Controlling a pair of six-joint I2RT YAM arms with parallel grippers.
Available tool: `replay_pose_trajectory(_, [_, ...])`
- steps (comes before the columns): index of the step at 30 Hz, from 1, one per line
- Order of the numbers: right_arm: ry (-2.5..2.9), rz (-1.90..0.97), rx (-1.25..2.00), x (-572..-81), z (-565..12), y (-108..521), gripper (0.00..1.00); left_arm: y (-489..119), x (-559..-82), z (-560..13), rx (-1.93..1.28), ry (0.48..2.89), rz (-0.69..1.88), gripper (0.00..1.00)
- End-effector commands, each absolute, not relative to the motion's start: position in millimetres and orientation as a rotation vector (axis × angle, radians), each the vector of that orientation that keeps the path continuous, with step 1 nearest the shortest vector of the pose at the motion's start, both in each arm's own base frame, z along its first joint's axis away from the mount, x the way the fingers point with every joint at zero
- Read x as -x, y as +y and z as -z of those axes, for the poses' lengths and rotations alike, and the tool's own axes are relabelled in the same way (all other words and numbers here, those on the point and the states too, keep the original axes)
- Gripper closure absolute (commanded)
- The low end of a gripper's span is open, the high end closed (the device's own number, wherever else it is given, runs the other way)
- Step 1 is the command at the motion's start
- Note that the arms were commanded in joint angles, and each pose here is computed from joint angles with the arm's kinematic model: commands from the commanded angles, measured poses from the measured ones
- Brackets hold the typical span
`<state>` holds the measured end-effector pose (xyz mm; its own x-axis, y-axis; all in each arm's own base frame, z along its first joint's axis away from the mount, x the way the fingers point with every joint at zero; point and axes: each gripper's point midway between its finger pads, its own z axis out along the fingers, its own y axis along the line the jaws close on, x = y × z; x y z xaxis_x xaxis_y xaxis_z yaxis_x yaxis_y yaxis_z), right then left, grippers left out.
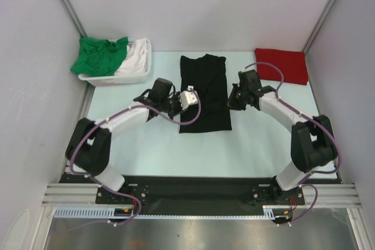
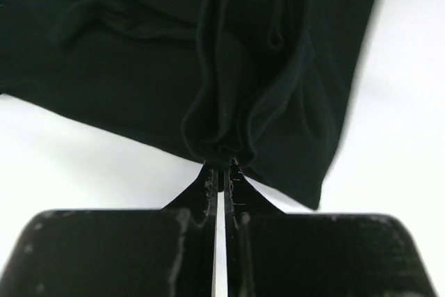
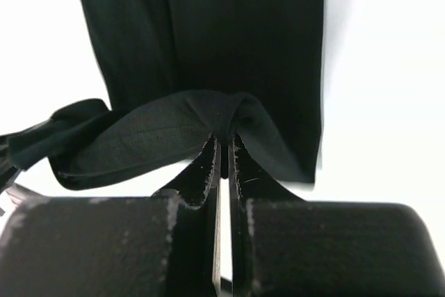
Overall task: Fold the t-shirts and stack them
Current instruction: Fold the tshirt
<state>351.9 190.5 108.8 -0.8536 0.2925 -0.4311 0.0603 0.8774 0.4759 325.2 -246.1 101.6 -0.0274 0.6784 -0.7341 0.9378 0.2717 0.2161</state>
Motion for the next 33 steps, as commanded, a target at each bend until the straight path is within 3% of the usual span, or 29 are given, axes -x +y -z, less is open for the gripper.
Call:
replay_pose_trajectory(1, [2.453, -0.643, -0.224, -400.3, -118.5, 188.2, 1.0, -249.2, -363.1, -107.4, -1.336, 1.898, 0.466, 1.0])
replay_pose_trajectory(6, [2.469, -0.668, -0.25, -434.8, -102.8, 185.0, 1.0, -244.6, -407.8, -103.1, -1.253, 1.997, 0.393, 0.99])
replay_pose_trajectory(14, [2.471, -0.739, -0.256, -469.3, -89.9, 192.9, 1.0, -243.0, -435.8, -85.7, -1.242, 2.099, 0.349, 0.98])
replay_pose_trajectory(15, [2.483, -0.738, -0.263, -471.7, -83.0, 193.0, 1.0, -243.3, -439.8, -85.1, -1.234, 2.102, 0.334, 0.95])
replay_pose_trajectory(16, [2.484, -0.732, -0.29, -474.3, -81.0, 187.9, 0.96, -242.4, -441.9, -83.0, -1.228, 2.109, 0.322, 0.85])
replay_pose_trajectory(17, [2.485, -0.73, -0.31, -476.3, -78.6, 185.8, 0.73, -239.8, -445.2, -75.3, -1.217, 2.132, 0.305, 0.81])
replay_pose_trajectory(18, [2.48, -0.726, -0.328, -478.4, -78.5, 182.6, 0.6, -238.2, -449.5, -73.5, -1.195, 2.146, 0.284, 0.75])
replay_pose_trajectory(19, [2.46, -0.7, -0.359, -485.0, -79.8, 174.1, 0.54, -231.8, -463.3, -78.4, -1.15, 2.146, 0.201, 0.6])
replay_pose_trajectory(20, [2.438, -0.686, -0.38, -489.8, -84.9, 168.8, 0.47, -227.0, -472.9, -79.3, -1.111, 2.152, 0.154, 0.54])
replay_pose_trajectory(25, [2.285, -0.592, -0.416, -515.3, -133.5, 140.4, 0.46, -200.2, -538.5, -126.5, -0.827, 2.124, 0.014, 0.28])
replay_pose_trajectory(28, [2.225, -0.517, -0.377, -510.0, -158.4, 130.8, 0.46, -184.1, -560.1, -154.2, -0.721, 2.104, -0.018, 0.24])
replay_pose_trajectory(30, [2.254, -0.495, -0.306, -494.1, -144.1, 134.6, 0.47, -182.2, -556.8, -155.0, -0.719, 2.114, -0.011, 0.26])
replay_pose_trajectory(33, [2.263, -0.564, -0.138, -483.9, -134.1, 152.4, 0.44, -211.1, -505.7, -129.2, -0.909, 2.155, 0.257, 0.33])
